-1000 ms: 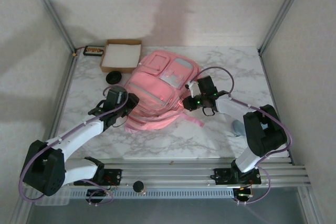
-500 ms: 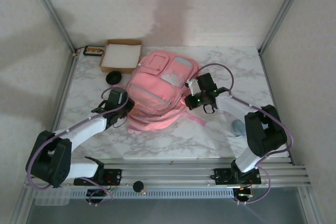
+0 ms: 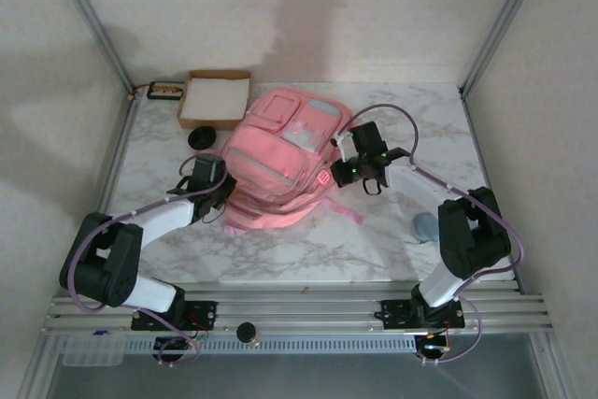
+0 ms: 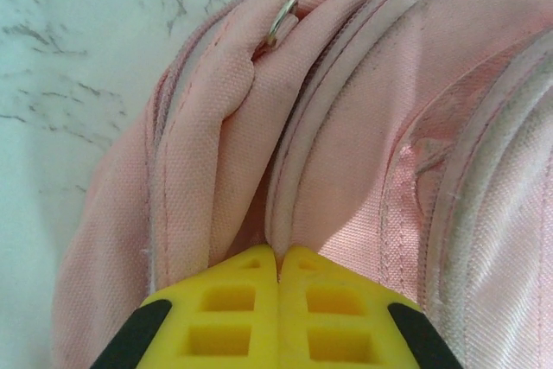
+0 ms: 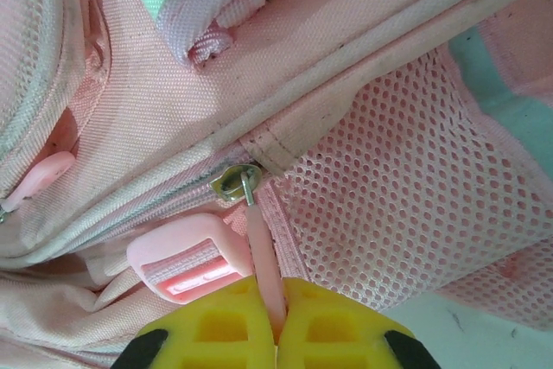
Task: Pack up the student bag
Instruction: Zip the student bag at the center of the table, then unzip the student bag at the center of the table.
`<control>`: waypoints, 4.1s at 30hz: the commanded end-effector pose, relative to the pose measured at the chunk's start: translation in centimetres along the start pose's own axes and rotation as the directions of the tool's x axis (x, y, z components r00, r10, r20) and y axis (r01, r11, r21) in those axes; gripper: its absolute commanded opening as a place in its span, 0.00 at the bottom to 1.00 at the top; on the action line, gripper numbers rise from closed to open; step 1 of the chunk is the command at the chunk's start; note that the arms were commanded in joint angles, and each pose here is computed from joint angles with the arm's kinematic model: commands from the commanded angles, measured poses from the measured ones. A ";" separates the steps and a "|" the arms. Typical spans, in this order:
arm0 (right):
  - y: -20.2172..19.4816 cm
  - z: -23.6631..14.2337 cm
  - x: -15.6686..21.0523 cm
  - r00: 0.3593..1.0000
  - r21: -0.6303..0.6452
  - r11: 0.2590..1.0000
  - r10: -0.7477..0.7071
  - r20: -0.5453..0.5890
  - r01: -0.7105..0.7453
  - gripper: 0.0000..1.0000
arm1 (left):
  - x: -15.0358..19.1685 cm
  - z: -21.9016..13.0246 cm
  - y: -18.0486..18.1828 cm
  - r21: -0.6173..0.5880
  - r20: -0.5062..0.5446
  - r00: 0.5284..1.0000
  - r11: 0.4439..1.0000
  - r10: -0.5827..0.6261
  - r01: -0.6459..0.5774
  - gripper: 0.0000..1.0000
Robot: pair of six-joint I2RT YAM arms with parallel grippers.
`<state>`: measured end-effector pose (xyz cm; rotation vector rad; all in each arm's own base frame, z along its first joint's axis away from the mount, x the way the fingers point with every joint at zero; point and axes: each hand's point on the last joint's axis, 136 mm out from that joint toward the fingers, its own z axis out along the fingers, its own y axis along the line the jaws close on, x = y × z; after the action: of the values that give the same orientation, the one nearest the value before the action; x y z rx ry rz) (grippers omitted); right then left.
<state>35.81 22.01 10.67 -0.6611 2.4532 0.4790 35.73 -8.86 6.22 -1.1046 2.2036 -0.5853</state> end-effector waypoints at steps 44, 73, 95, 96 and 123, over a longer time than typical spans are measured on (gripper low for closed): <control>8.8 4.0 -8.2 0.859 -0.187 0.846 0.511 0.022 -0.499 0.04 | 6.3 -7.4 -7.0 0.169 -0.099 0.980 0.974 0.171 -0.153 0.41; 15.5 -3.3 -10.3 0.698 -0.592 0.549 0.716 -0.032 -0.590 0.00 | 12.2 -10.2 -10.6 0.191 -0.042 0.977 0.958 -0.210 0.214 0.41; 16.8 -3.1 -9.4 0.679 -0.616 0.506 0.731 -0.066 -0.604 0.00 | 10.8 -7.0 -9.9 -0.015 0.136 0.964 0.972 -0.228 0.233 0.38; 17.0 -3.0 -9.4 0.682 -0.617 0.507 0.728 -0.068 -0.602 0.00 | 10.3 -7.1 -10.0 -0.009 0.157 0.959 0.971 -0.235 0.240 0.41; 14.4 -3.1 -11.0 0.646 -0.623 0.500 0.763 -0.012 -0.602 0.00 | 9.9 -9.8 -4.9 -0.136 0.100 0.985 0.979 -0.139 0.152 0.21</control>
<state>33.70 35.62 16.57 0.3541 2.3793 1.4606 27.66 -20.85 13.96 -1.3790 2.1130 -0.6208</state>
